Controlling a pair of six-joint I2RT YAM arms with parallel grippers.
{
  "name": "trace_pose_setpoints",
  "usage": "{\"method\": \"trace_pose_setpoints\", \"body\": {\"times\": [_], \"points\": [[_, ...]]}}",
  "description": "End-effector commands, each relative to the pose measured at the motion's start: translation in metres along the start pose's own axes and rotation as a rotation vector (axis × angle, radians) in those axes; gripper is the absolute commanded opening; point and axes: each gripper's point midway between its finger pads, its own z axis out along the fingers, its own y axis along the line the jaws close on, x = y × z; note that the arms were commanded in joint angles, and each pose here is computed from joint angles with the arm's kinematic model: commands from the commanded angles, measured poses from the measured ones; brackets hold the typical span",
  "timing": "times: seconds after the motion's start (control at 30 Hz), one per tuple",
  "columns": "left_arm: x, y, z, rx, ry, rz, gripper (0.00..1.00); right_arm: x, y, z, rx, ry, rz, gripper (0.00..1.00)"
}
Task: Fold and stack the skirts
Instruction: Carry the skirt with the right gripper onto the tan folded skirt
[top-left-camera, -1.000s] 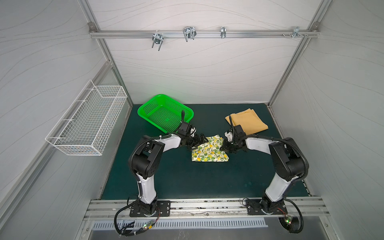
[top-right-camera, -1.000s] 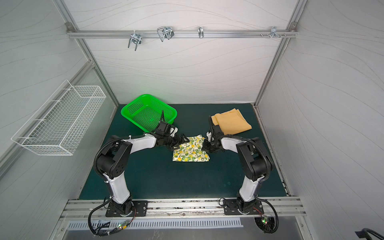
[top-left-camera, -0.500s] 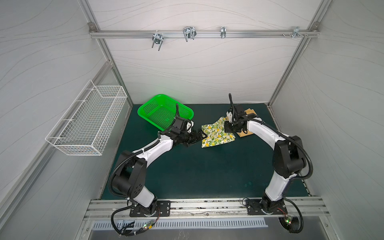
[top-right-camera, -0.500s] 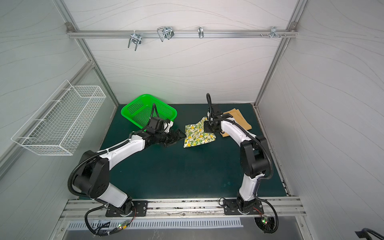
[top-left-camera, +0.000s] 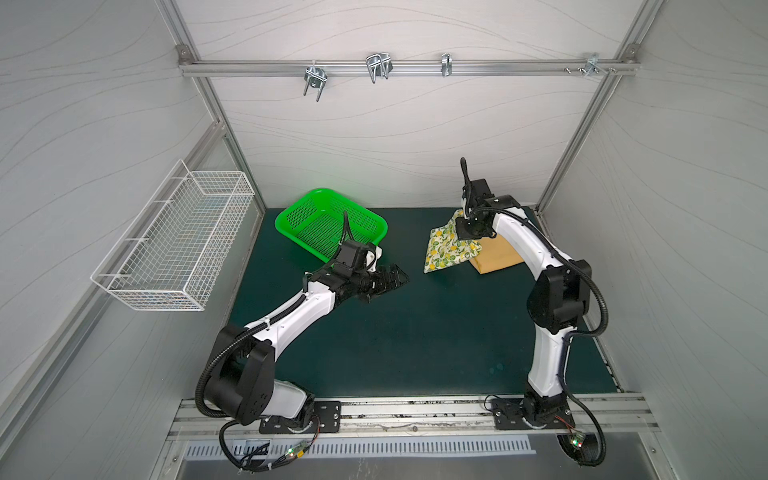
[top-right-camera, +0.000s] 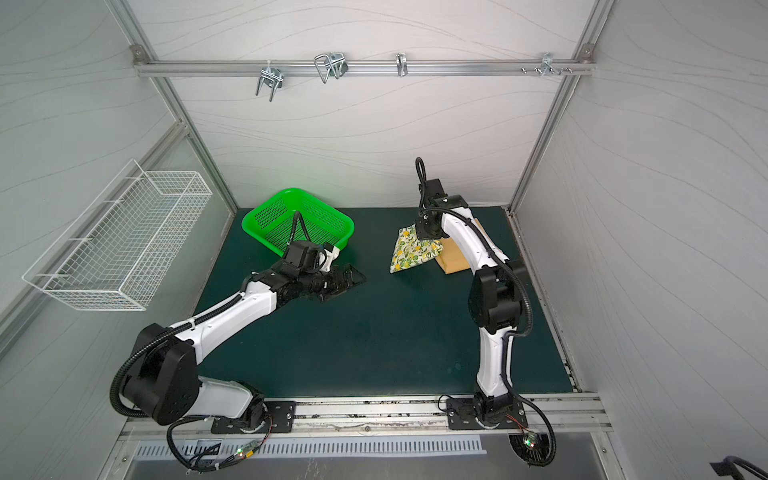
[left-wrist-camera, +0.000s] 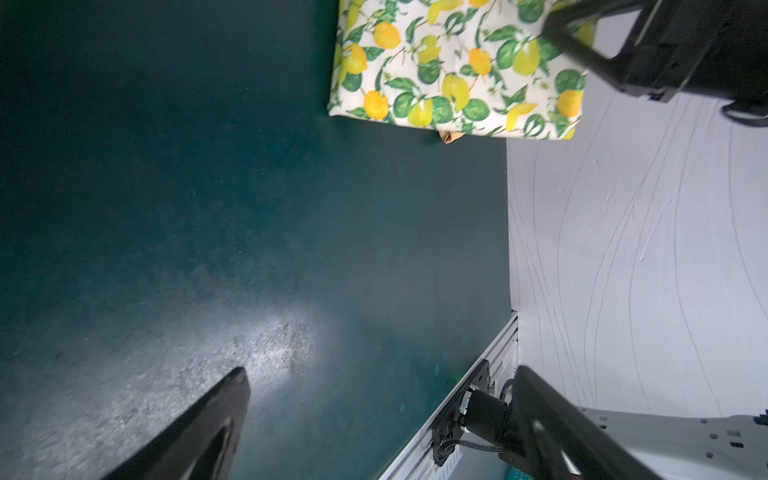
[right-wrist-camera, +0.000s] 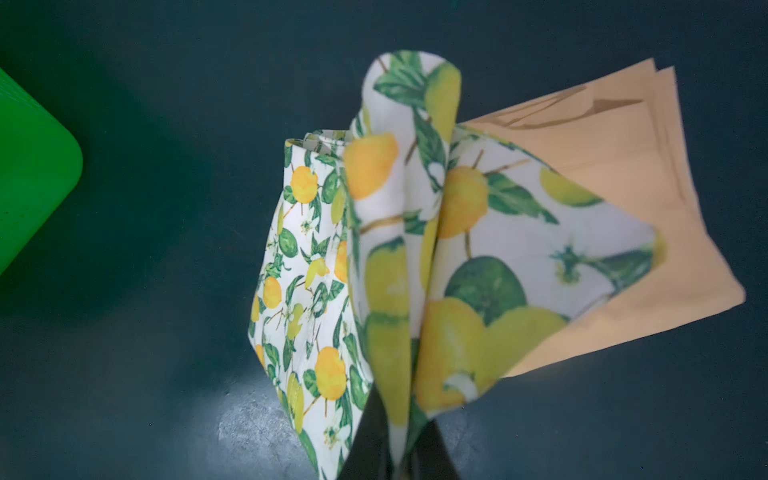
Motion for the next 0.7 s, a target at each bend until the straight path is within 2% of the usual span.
{"method": "trace_pose_setpoints", "body": {"times": [0.0, 0.13, 0.33, 0.6, 0.67], "points": [[-0.004, -0.007, -0.007, 0.030, -0.022, 0.026, 0.99, -0.005, -0.028, -0.014, 0.098, 0.040, -0.079, 0.02], [-0.005, -0.008, -0.007, 0.037, -0.019, 0.025, 0.99, -0.012, -0.057, -0.016, 0.145, 0.066, -0.072, 0.02], [-0.004, -0.007, -0.006, 0.035, -0.012, 0.024, 0.99, -0.011, -0.104, -0.008, 0.154, 0.082, 0.025, 0.05], [0.001, 0.002, -0.001, 0.019, 0.001, 0.014, 0.99, 0.014, -0.154, 0.047, 0.186, 0.196, 0.130, 0.07], [0.002, 0.003, -0.001, 0.017, 0.004, 0.011, 0.99, 0.024, -0.167, 0.063, 0.227, 0.234, 0.143, 0.16]]}}
